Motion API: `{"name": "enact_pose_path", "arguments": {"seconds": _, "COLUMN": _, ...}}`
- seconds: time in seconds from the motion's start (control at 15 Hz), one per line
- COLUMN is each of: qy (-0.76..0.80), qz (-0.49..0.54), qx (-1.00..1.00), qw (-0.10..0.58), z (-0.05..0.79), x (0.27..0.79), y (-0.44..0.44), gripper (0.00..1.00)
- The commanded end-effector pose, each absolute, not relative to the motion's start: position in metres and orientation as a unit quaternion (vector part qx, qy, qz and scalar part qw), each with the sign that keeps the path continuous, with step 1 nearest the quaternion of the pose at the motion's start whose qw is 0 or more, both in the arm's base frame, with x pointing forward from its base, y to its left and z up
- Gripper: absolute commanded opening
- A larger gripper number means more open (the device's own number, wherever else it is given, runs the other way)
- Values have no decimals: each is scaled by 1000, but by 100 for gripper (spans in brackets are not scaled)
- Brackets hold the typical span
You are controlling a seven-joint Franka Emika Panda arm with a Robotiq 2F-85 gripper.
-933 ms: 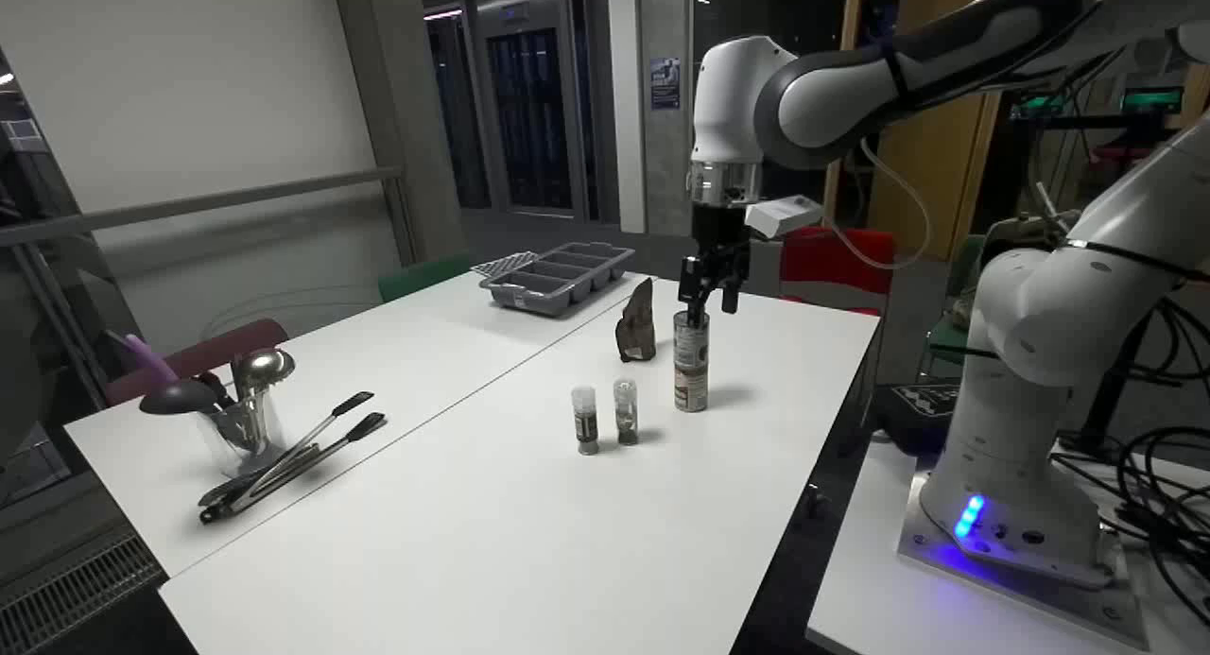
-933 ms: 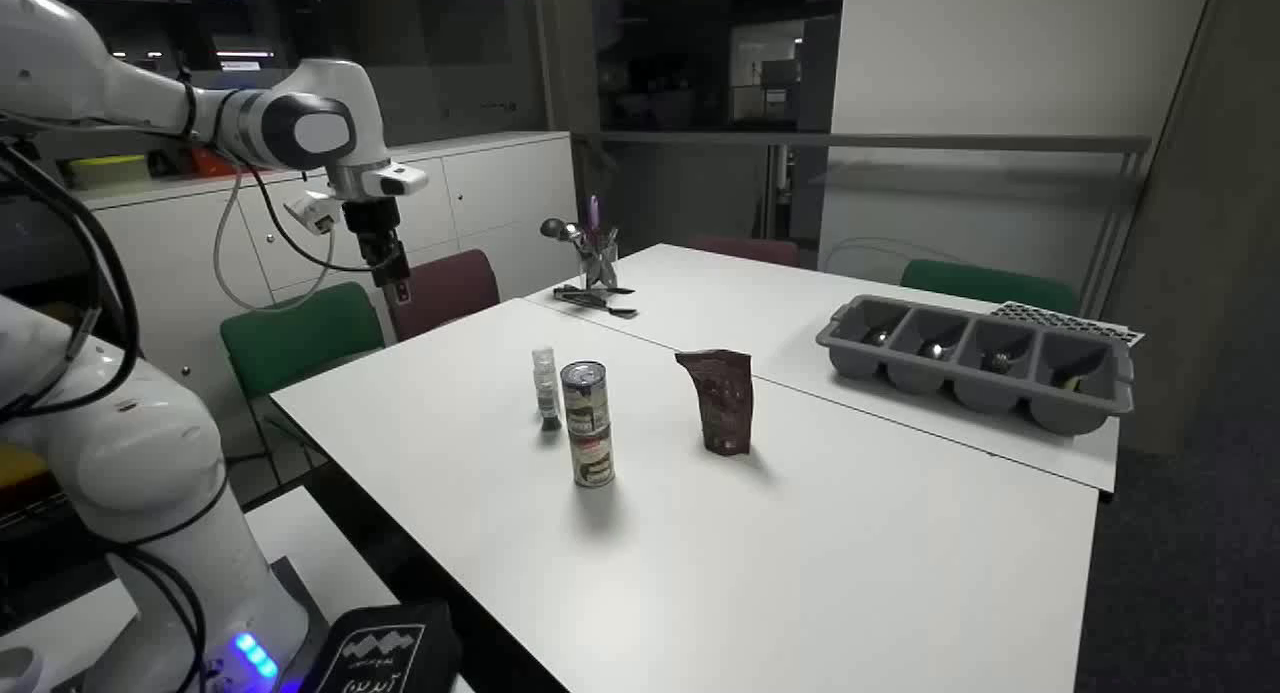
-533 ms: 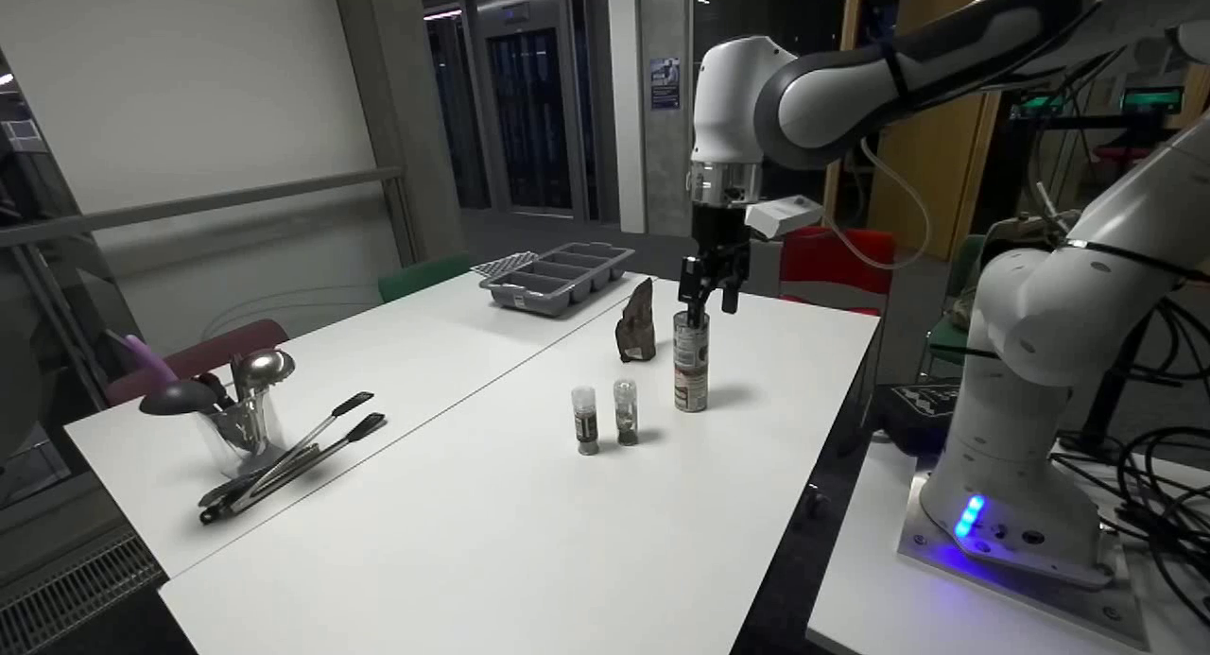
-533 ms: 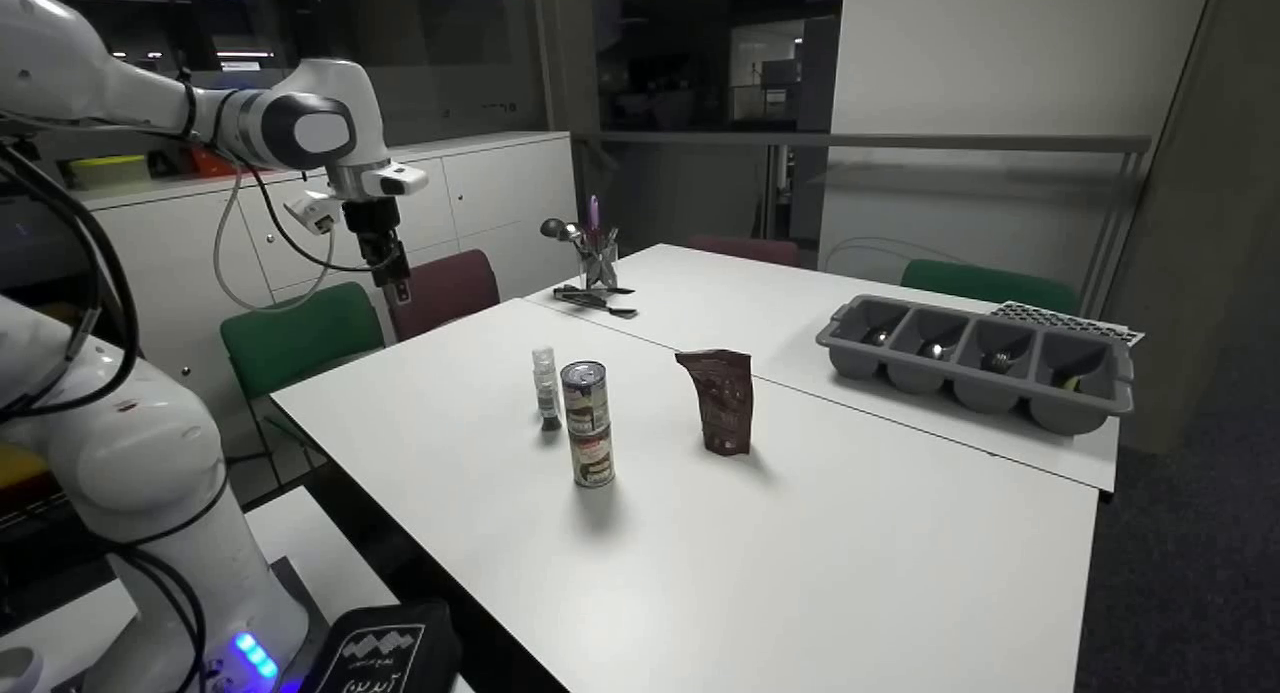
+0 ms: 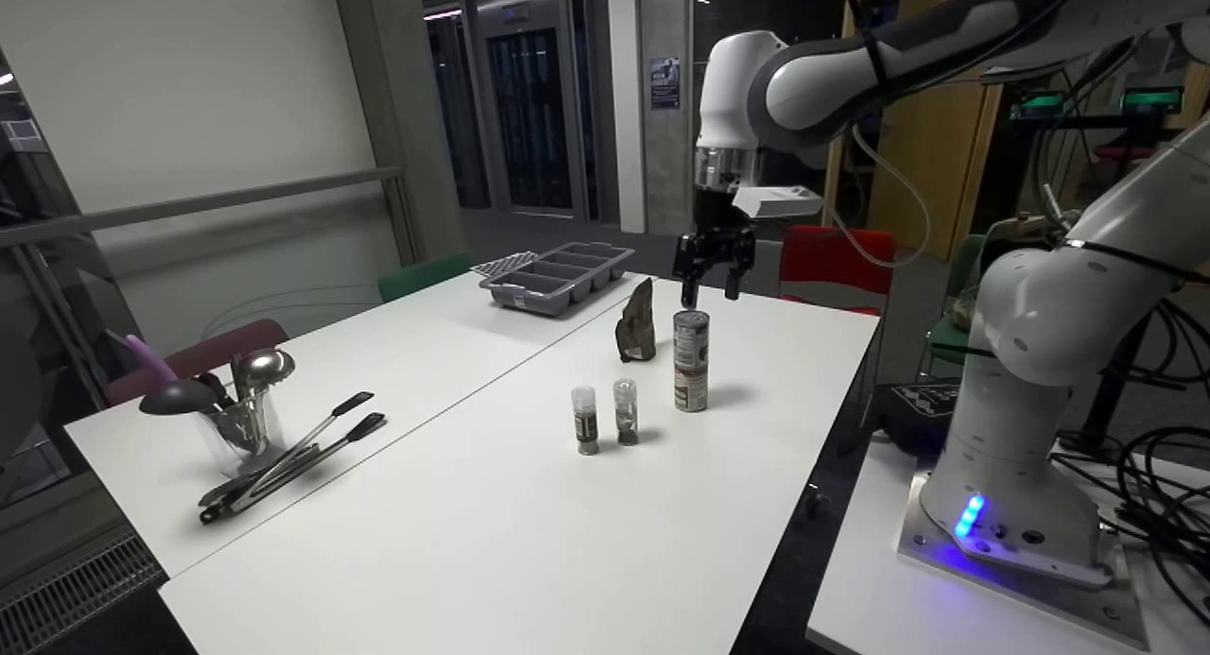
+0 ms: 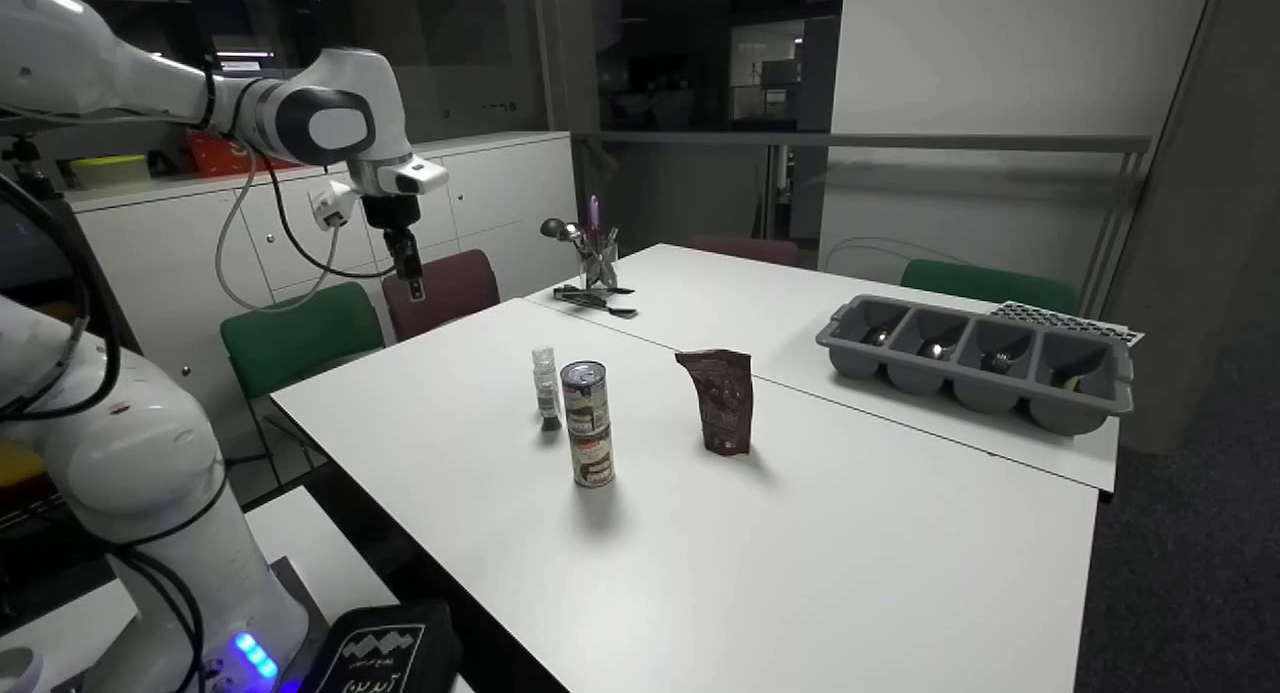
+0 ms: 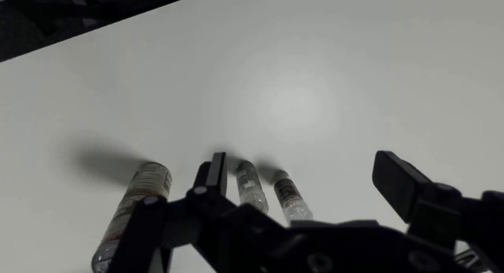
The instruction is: Unstack the cans and put them beside each other
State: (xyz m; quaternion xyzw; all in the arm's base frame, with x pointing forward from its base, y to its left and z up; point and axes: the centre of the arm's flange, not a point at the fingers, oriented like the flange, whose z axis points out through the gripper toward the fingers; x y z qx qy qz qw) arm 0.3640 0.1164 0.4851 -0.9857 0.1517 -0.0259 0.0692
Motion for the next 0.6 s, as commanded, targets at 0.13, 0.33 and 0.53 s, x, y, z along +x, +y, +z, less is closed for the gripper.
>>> {"name": "enact_pose_path", "arguments": {"seconds": 0.13, "qy": 294, "qz": -37, "qx": -950, "qw": 99, "z": 489, "x": 383, "y": 41, "gripper": 100}}
{"name": "enact_pose_path", "arguments": {"seconds": 0.33, "qy": 368, "qz": -39, "qx": -923, "qw": 103, "z": 484, "x": 390, "y": 1, "gripper": 100}}
{"name": "enact_pose_path", "arguments": {"seconds": 0.53, "qy": 441, "qz": -50, "qx": -890, "qw": 104, "z": 486, "x": 402, "y": -29, "gripper": 100}}
